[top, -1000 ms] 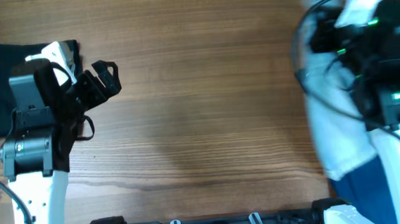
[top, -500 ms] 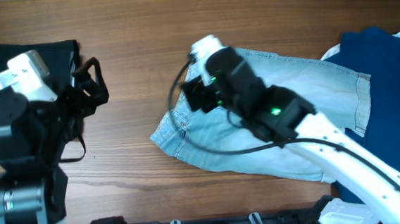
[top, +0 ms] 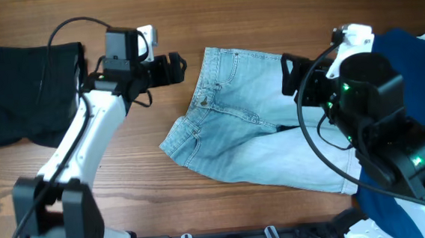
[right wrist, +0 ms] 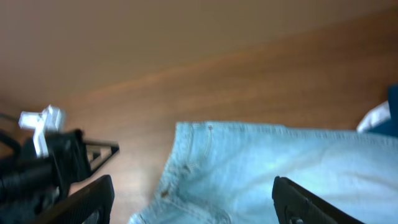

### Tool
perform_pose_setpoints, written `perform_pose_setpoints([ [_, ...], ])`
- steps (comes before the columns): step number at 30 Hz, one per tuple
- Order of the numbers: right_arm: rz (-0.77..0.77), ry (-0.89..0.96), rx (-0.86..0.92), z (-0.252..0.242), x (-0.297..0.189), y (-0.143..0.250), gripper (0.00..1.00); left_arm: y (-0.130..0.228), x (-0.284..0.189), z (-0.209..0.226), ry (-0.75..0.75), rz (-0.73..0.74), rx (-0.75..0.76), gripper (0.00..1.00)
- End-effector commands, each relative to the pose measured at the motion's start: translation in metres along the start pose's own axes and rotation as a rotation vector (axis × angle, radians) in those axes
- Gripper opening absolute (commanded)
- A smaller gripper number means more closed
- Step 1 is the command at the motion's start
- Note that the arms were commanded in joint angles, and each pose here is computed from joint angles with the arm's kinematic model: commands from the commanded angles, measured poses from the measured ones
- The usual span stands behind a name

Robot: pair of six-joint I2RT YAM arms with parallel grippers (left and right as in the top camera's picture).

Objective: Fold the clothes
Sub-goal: 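Pull the jeans to table center and grasp the waistband with both grippers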

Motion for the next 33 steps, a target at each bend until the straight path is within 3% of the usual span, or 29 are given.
perform_pose_setpoints([
  [1,0.056,0.045,0.038,-0.004,0.015,0.009,0.82,0.005,0.039,-0.012,0.059,0.012,0.039,0.91],
  [5,0.142,0.069,0.026,-0.003,0.038,0.025,0.83,0.027,0.086,-0.019,0.078,0.05,0.109,0.96],
  [9,0.216,0.071,0.016,0.0,0.056,0.039,0.83,0.045,0.113,-0.03,0.085,0.059,0.172,0.88],
  [15,0.257,0.088,0.007,-0.002,0.064,0.048,0.84,0.058,0.131,-0.024,-0.03,0.044,0.222,0.79],
  [22,0.275,0.096,0.002,-0.003,0.063,0.051,0.84,0.075,0.151,0.0,-0.116,0.077,0.218,0.76],
  [24,0.275,0.096,0.002,-0.003,0.063,0.051,0.84,0.077,0.154,0.001,-0.117,0.079,0.218,0.6],
  [25,0.275,0.096,0.002,-0.003,0.063,0.051,0.84,0.079,0.155,0.003,-0.12,0.085,0.217,0.48],
  [27,0.277,0.097,0.002,-0.004,0.062,0.052,0.84,0.086,0.155,0.008,-0.137,0.114,0.212,0.11],
  [28,0.277,0.097,0.002,-0.004,0.062,0.052,0.84,0.085,0.154,0.013,-0.167,0.113,0.207,0.04],
  [33,0.281,0.105,-0.002,-0.005,0.062,0.053,0.83,0.038,0.119,0.095,-0.578,-0.088,0.038,0.04],
])
Point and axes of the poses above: each gripper's point midway between its finger pads, its own x axis out along the fingers, its own z axis along the line the jaws close on, y = z × x, the point moved 2 cm from there along -x, back along the fingers, and after that the axes turned 7 degrees about -x, right-handed, at the moved point
